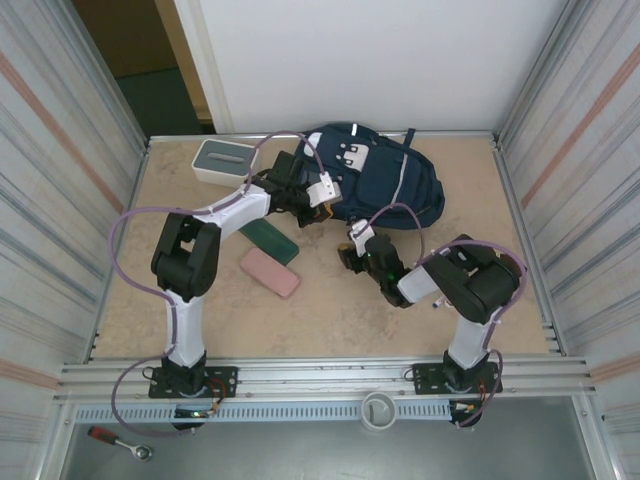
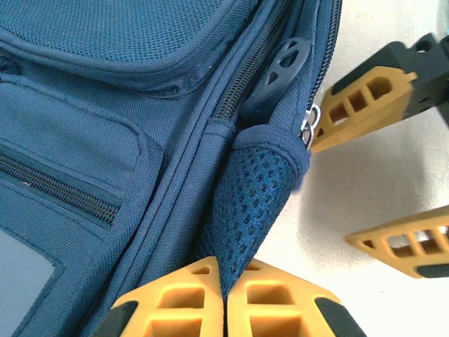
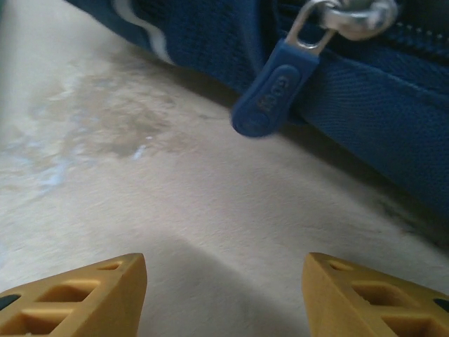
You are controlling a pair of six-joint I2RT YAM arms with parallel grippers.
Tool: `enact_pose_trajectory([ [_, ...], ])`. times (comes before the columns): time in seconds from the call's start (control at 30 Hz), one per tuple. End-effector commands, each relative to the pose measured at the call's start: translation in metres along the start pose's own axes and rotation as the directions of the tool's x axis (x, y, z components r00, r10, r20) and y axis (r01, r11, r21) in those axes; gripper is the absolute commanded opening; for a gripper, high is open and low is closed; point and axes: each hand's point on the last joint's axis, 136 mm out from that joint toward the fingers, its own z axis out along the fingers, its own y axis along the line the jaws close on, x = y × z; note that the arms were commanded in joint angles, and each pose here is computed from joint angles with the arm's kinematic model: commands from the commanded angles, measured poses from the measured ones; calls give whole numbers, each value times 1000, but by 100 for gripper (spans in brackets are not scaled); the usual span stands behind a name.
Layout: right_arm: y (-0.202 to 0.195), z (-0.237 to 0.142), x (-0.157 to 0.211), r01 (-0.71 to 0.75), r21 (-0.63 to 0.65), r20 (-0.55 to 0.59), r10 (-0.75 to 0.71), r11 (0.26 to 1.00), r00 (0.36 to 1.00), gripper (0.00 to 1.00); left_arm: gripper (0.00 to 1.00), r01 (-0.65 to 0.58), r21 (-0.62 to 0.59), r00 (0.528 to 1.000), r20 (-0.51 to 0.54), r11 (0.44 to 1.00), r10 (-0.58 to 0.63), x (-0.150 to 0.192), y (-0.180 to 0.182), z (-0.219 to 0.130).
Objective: Pack books, pencil case, and school supplies into a backpack
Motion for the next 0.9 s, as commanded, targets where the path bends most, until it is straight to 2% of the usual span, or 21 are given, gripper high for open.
enact_pose_trajectory([
  [0.0, -22, 3, -36, -55, 145, 140, 34, 988, 989, 59, 2, -47, 20, 989, 143, 999, 44, -52, -4, -25],
  [0.27, -21, -1, -50, -94, 174, 169, 64, 980, 984, 58, 2, -38, 26, 990, 136, 999, 34, -49, -4, -22],
  [0.63, -27, -7, -75, -159, 195, 206, 118, 968, 971, 48, 2, -38, 27, 991, 126, 999, 34, -45, -5, -20],
  [0.73, -28, -8, -80, -175, 194, 215, 132, 965, 968, 40, 2, -41, 24, 993, 115, 999, 37, -43, -6, -19],
  [0.87, -38, -12, -77, -188, 254, 196, 140, 949, 971, 20, 2, -44, 17, 994, 98, 999, 42, -39, -5, -17],
])
